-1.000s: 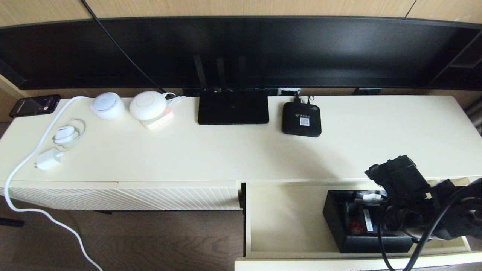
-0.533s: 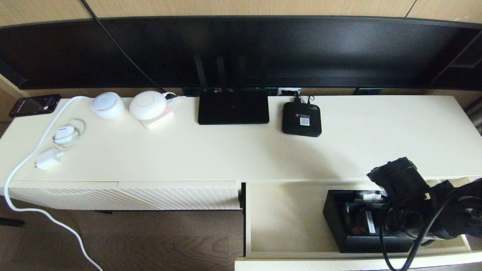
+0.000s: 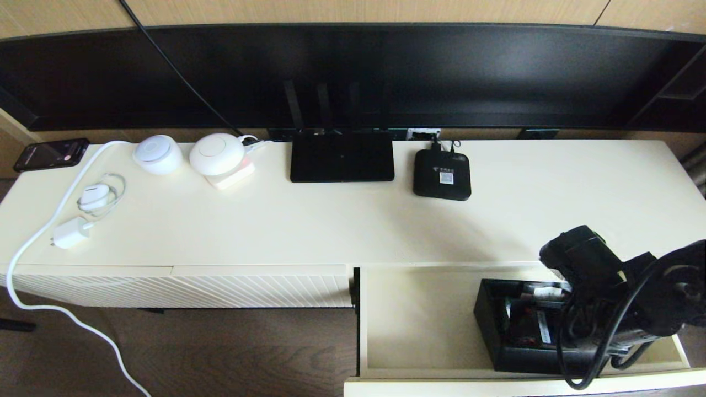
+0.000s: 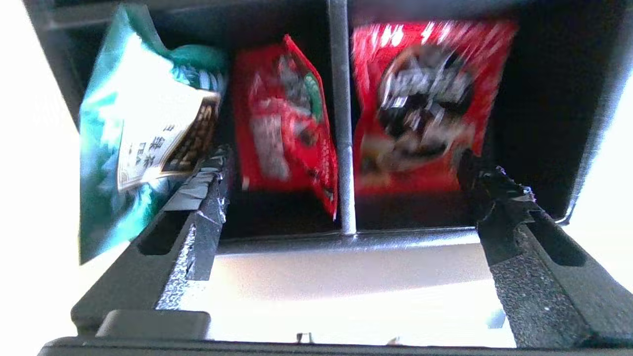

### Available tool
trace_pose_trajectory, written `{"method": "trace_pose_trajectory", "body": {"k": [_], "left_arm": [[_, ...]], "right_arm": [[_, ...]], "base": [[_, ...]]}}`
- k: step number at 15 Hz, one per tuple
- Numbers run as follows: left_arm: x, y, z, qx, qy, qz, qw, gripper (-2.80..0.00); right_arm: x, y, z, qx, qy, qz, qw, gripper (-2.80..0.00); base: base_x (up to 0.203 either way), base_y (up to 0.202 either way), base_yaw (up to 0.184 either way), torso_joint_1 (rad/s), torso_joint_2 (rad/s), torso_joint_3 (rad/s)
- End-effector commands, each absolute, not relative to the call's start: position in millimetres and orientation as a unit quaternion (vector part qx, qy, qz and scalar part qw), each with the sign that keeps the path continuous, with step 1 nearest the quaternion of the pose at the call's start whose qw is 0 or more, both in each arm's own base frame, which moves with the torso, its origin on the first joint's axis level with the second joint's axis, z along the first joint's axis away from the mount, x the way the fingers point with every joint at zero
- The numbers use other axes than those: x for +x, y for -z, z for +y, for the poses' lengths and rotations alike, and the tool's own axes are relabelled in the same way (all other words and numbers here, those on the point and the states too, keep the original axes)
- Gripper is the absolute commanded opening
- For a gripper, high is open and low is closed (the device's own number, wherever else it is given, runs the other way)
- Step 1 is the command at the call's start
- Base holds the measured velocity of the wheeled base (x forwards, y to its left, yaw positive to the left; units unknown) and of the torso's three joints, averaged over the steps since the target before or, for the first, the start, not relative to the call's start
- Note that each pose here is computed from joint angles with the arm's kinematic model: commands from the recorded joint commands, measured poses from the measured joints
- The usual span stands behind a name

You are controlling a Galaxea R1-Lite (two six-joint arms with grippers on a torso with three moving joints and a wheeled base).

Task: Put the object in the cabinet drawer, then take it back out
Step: Take the storage box out of the drawer and put it on the table

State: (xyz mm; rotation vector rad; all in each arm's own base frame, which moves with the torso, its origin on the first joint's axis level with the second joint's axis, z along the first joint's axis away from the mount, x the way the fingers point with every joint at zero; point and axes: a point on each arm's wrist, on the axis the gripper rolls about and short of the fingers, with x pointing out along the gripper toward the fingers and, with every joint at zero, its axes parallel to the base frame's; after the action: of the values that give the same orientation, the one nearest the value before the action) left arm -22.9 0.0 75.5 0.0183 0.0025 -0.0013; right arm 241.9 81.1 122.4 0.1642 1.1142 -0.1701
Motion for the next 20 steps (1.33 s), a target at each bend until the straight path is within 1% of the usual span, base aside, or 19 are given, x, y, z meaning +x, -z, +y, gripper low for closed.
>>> {"method": "trace_pose_trajectory", "body": {"k": [1, 9, 20], "left_arm": [[-22.8, -75.5, 0.0, 0.009, 0.001, 0.002, 1.0, -2.8], [-22.8, -75.5, 0.0, 0.009, 0.001, 0.002, 1.0, -2.8], [-22.8, -75.5, 0.0, 0.009, 0.001, 0.002, 1.0, -2.8]], "right_arm": [[241.1, -127.8, 81.4, 0.086, 0.075, 0.534, 0.837, 0.0], [245.9, -114.5, 79.8, 0.078, 0.084, 0.553, 0.825, 0.0], [253.1, -107.0, 75.7, 0.08, 0.097, 0.562, 0.817, 0.0]], "base": [[0.0, 0.0, 0.0, 0.0, 0.0, 0.0], [0.0, 0.0, 0.0, 0.0, 0.0, 0.0], [0.0, 0.0, 0.0, 0.0, 0.0, 0.0]]}}
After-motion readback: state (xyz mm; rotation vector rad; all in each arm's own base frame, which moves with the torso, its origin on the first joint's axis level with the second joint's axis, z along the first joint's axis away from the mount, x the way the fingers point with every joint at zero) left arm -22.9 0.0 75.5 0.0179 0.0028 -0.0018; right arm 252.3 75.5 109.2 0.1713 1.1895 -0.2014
